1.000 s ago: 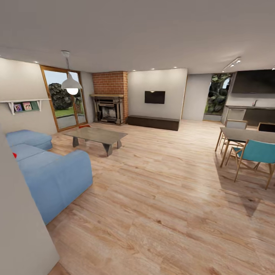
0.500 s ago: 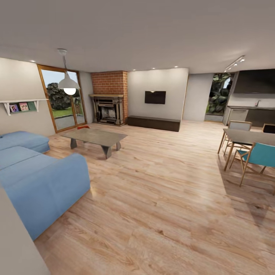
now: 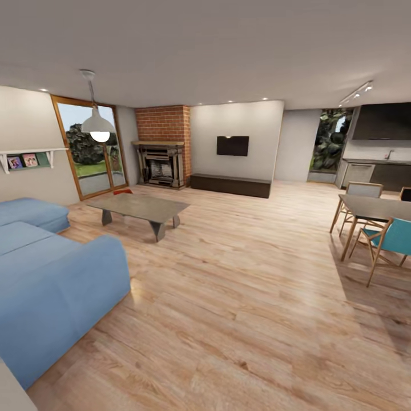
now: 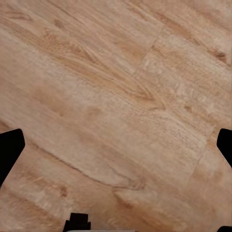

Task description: Move the two storage containers from the living room to the garage. In the garage, place one container on the floor and stack the other container on top of it (either order is fine).

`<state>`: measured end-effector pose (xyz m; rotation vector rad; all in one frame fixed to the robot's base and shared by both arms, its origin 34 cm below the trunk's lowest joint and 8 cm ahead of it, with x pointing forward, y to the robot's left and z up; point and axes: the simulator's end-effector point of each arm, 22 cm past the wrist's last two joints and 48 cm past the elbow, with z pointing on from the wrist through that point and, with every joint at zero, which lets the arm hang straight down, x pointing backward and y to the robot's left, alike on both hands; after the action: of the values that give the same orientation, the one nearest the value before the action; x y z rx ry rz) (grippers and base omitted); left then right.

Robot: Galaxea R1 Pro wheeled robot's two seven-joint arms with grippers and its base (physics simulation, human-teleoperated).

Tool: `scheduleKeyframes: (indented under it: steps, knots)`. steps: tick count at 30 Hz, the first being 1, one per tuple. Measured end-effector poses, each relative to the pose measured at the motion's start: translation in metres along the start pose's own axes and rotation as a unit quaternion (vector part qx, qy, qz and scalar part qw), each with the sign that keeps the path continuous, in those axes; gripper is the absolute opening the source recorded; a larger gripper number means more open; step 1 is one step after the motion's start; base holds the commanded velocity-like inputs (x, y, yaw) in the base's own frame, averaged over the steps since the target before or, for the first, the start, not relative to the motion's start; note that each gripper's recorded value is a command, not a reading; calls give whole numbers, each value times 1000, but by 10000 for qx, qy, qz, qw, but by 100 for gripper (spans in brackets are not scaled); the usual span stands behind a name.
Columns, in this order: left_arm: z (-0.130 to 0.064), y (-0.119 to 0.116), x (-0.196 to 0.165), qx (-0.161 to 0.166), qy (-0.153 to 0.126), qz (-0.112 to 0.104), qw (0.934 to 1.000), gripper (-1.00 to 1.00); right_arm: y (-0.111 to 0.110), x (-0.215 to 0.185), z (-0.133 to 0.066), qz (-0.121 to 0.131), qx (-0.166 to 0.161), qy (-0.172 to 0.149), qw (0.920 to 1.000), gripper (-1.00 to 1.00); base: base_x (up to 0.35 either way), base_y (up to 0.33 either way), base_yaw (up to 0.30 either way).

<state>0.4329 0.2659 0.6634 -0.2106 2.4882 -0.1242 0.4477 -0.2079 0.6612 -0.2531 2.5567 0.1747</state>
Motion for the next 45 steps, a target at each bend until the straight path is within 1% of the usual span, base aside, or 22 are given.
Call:
scheduleKeyframes:
  steps: [23, 45]
  knots:
    - [0, 0, 0, 0, 0, 0, 10000, 100, 0, 0, 0, -1, 1, 3, 10000, 100, 323, -1, 0]
    - [0, 0, 0, 0, 0, 0, 10000, 100, 0, 0, 0, -2, 1, 3, 10000, 100, 323, -51, 0]
